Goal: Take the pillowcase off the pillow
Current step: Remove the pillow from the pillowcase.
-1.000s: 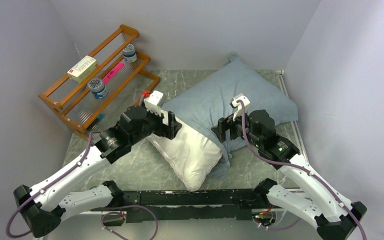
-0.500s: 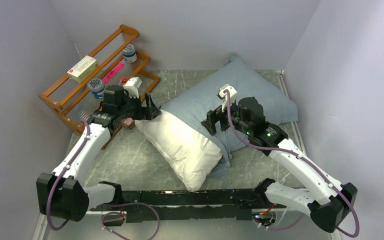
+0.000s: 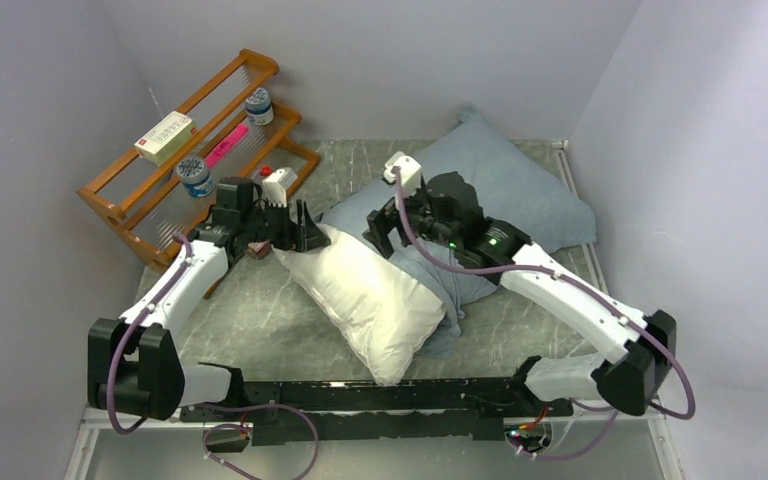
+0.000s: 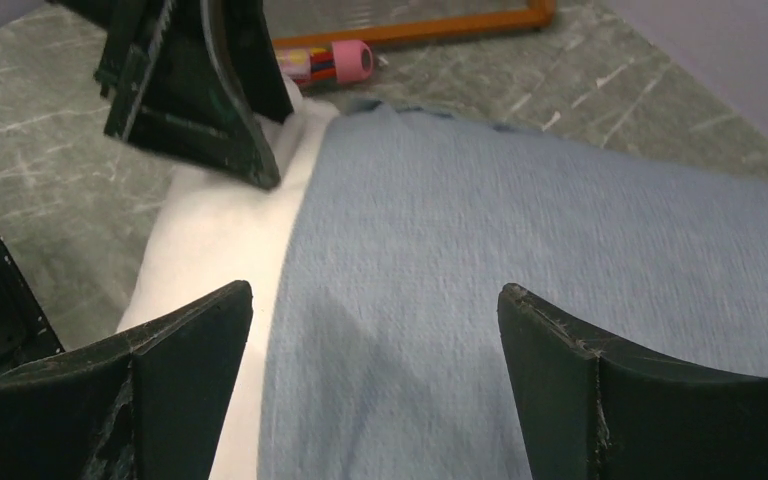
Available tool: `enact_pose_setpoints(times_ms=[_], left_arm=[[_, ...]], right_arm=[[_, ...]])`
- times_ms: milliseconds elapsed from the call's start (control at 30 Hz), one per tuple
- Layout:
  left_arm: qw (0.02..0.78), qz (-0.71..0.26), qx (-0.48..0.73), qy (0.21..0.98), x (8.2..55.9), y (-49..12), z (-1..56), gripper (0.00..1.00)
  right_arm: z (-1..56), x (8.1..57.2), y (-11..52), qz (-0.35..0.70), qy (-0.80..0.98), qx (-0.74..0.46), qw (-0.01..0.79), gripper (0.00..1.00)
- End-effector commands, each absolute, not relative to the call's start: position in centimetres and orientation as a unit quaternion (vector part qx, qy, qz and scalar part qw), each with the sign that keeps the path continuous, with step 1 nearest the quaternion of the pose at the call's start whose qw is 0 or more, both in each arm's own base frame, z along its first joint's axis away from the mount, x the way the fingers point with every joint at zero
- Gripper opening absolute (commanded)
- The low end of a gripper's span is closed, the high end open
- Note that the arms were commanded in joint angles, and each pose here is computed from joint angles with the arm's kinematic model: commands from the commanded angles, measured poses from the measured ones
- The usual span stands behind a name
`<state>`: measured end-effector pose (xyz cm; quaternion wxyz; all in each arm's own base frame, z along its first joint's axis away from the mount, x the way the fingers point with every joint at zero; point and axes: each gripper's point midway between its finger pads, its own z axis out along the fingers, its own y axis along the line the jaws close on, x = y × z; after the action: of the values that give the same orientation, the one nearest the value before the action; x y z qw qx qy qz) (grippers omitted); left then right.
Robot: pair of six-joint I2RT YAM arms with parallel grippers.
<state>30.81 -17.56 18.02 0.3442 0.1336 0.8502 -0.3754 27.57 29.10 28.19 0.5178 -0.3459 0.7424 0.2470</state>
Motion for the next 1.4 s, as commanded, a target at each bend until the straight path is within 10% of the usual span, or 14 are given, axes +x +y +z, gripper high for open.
enact_pose_setpoints(times_ms=[0,533,900,1367], left_arm=[[0.322,-0.427,0.177,0.826,27.9,-19.2,17.6,0.75],[0.357,-0.465,0.250,0.770,24.4,-21.1,20.6,0.06],[0.389,-0.475,0.299,0.731,22.1,-21.6,22.7,0.05],[0.407,-0.484,0.338,0.697,20.3,-22.3,24.3,0.05]], right_arm=[[30.8,29.4,31.8,0.221,0.718,-0.360,0.552,0.95],[23.9,33.6,36.8,0.157,0.778,-0.395,0.463,0.95],[20.1,37.3,32.8,-0.007,0.817,-0.375,0.437,0.77],[23.4,42.2,22.2,-0.144,0.837,-0.256,0.462,0.18]])
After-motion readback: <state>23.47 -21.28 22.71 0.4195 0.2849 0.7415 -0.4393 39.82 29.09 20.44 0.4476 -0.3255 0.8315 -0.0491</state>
